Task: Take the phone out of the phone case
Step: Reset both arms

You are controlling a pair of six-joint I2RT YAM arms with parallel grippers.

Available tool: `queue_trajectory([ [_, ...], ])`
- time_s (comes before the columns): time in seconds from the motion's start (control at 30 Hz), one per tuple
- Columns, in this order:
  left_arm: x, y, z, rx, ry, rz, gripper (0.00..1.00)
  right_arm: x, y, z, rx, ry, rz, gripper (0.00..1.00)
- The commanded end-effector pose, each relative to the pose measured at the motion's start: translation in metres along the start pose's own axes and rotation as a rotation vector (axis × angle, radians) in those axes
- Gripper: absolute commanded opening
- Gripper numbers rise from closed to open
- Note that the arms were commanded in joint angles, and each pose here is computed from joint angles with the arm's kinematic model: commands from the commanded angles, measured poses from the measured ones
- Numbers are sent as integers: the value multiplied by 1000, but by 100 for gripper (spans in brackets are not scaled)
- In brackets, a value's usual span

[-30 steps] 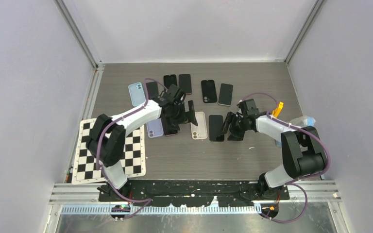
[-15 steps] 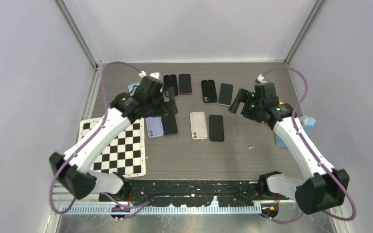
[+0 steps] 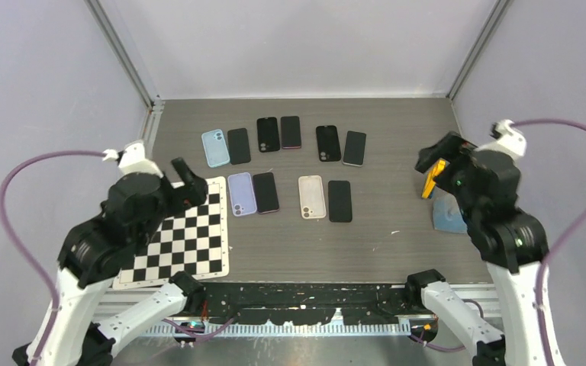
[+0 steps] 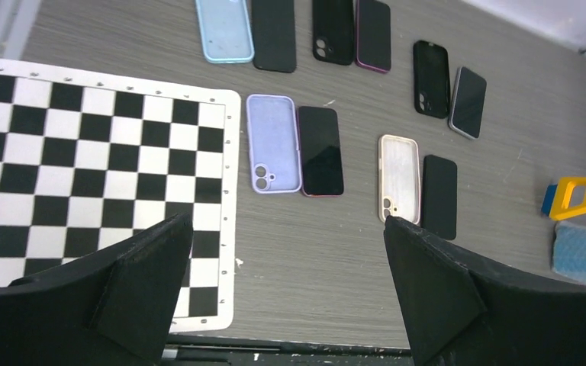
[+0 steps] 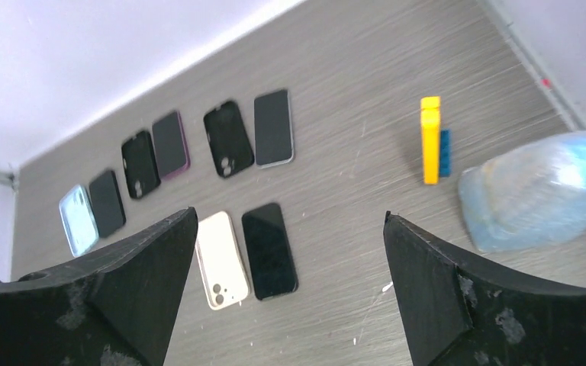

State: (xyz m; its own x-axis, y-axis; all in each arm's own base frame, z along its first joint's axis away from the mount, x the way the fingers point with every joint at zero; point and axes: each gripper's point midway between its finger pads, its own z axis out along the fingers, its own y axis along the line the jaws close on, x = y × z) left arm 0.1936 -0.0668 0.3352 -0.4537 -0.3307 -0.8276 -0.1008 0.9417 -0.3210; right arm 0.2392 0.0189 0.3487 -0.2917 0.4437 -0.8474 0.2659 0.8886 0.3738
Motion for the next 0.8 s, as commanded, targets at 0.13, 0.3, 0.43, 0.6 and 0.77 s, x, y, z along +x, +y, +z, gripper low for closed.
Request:
queue_trajectory([
  [0.13, 9, 55, -38, -76, -67, -32, 100, -39, -63, -84, 129, -295, 155, 99],
  [0.3, 13, 70, -56, -62, -78, -53, 100, -40, -81, -112, 125, -367, 207, 99],
  [0.43, 18, 76, -64, -47, -75, -69, 100, -38, -85, -117, 123, -382, 225, 99],
  [0.6, 22, 77, -72, -9, -71, -75, 100, -35, -82, -115, 106, -372, 227, 99],
  [0.77, 31, 87, -78, -21, -53, -59, 100, -32, -79, -111, 93, -362, 241, 99],
])
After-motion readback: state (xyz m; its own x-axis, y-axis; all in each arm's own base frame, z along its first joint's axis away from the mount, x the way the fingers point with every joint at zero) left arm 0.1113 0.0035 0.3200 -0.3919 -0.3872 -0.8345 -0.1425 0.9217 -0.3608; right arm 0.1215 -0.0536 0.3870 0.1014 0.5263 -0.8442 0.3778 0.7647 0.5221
